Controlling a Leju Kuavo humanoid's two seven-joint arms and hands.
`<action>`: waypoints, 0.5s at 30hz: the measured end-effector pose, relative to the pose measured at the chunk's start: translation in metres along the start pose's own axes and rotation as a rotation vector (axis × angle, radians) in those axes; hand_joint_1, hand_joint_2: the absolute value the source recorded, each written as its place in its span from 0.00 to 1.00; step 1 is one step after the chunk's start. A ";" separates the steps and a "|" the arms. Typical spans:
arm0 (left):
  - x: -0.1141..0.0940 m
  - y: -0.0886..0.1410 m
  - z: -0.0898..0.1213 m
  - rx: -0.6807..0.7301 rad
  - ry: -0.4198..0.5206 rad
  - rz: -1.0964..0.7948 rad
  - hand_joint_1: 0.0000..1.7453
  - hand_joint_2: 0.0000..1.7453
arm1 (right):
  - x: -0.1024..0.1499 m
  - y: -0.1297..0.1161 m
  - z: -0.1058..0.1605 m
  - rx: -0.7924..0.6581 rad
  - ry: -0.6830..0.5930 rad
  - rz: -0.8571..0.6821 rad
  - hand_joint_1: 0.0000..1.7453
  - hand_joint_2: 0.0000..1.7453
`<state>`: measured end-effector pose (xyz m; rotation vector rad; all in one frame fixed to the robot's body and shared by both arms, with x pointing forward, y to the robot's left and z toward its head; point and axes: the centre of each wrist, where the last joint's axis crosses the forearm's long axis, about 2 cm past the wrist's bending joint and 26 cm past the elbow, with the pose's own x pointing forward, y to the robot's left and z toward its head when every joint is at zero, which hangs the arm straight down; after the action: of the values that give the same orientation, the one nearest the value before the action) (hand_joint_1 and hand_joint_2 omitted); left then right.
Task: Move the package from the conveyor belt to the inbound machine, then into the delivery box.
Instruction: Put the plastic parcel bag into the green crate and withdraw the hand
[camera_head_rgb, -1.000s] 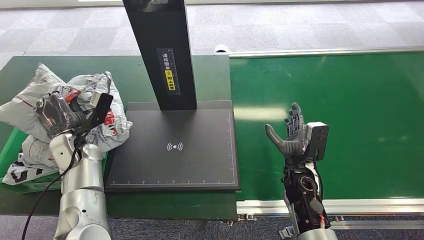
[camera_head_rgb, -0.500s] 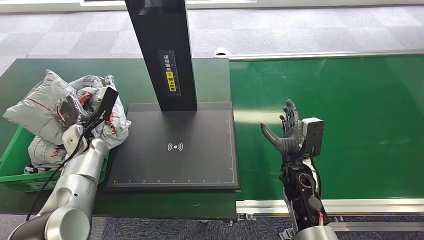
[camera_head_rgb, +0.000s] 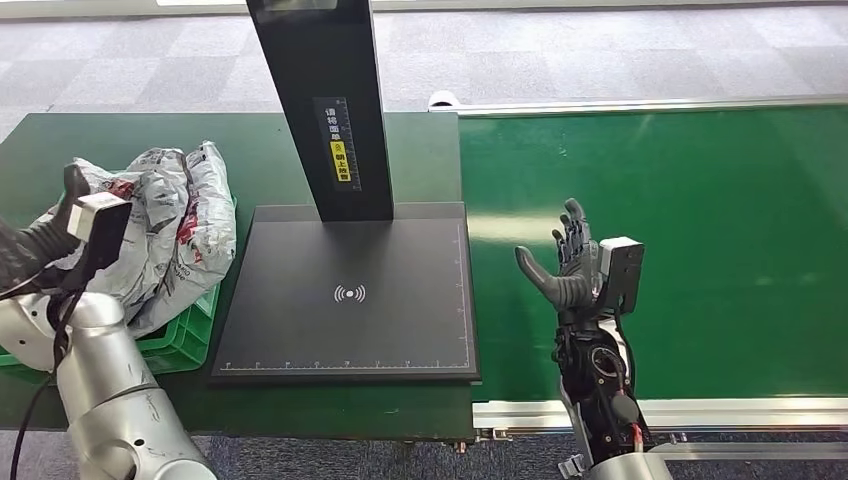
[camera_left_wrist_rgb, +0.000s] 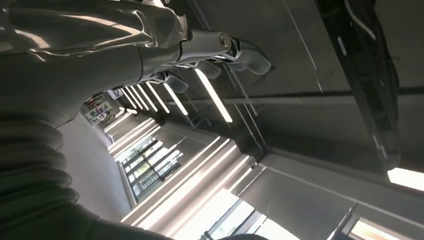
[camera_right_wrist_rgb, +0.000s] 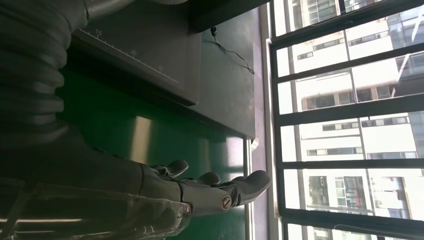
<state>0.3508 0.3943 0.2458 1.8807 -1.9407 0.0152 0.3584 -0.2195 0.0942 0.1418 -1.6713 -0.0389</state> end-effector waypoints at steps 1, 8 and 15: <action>0.001 0.005 -0.004 0.025 -0.008 -0.007 0.00 0.00 | 0.000 0.000 0.000 0.001 -0.001 -0.001 0.00 1.00; 0.006 0.024 -0.019 0.116 -0.040 -0.035 0.00 0.00 | 0.000 0.001 -0.001 0.006 0.001 0.000 0.00 1.00; 0.010 0.034 -0.026 0.185 -0.035 -0.010 0.00 0.00 | 0.000 0.001 -0.002 0.004 -0.003 -0.002 0.00 1.00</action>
<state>0.3266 0.3951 0.2824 2.0198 -2.0134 0.1649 0.3601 -0.2183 0.0941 0.1471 -1.6738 -0.0373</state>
